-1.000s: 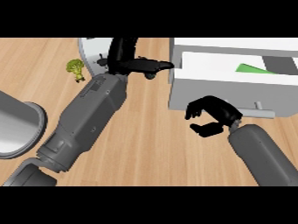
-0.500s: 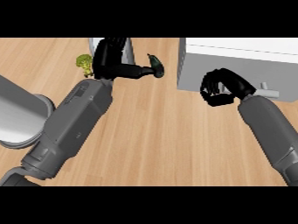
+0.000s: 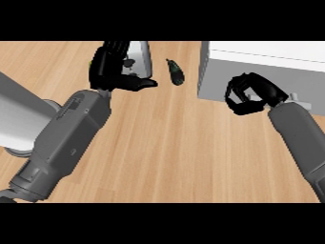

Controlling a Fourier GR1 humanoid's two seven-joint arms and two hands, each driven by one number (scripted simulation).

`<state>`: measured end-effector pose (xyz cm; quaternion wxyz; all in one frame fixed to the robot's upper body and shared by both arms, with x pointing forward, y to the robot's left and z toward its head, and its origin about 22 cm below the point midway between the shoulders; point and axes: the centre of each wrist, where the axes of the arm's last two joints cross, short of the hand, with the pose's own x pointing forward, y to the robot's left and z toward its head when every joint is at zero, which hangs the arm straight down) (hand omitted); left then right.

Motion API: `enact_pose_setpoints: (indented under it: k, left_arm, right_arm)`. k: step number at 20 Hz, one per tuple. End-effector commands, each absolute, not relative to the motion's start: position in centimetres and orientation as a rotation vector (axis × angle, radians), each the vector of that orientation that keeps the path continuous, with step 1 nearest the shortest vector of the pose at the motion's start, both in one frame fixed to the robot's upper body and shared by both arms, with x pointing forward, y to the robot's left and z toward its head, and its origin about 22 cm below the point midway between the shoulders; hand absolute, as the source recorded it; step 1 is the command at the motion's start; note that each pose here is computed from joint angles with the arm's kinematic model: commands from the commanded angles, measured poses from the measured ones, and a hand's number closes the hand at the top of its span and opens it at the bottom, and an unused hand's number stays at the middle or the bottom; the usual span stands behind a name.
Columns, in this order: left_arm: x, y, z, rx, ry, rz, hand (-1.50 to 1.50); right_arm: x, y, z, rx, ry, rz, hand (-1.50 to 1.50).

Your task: Pick up the cup, place it into the drawer and close the drawer

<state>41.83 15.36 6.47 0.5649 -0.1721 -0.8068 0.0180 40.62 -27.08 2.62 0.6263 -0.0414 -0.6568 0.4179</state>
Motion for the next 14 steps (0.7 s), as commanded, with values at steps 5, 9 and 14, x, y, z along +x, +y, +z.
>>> enact_pose_setpoints:
  k: [5,9,14]
  left_arm:
    - [41.6,16.5,6.6,-0.447,-1.89,0.031,-1.5]
    - [41.2,15.8,6.0,-0.464,-1.888,0.024,-1.5]
    - [40.9,16.9,5.4,-0.469,-1.869,0.029,-1.5]
  right_arm:
    - [43.7,-31.0,11.3,-0.313,-1.613,0.827,1.5]
    - [43.6,-31.4,12.3,-0.278,-1.627,0.821,1.5]
    - [43.2,-32.7,12.8,-0.258,-1.623,0.812,1.5]
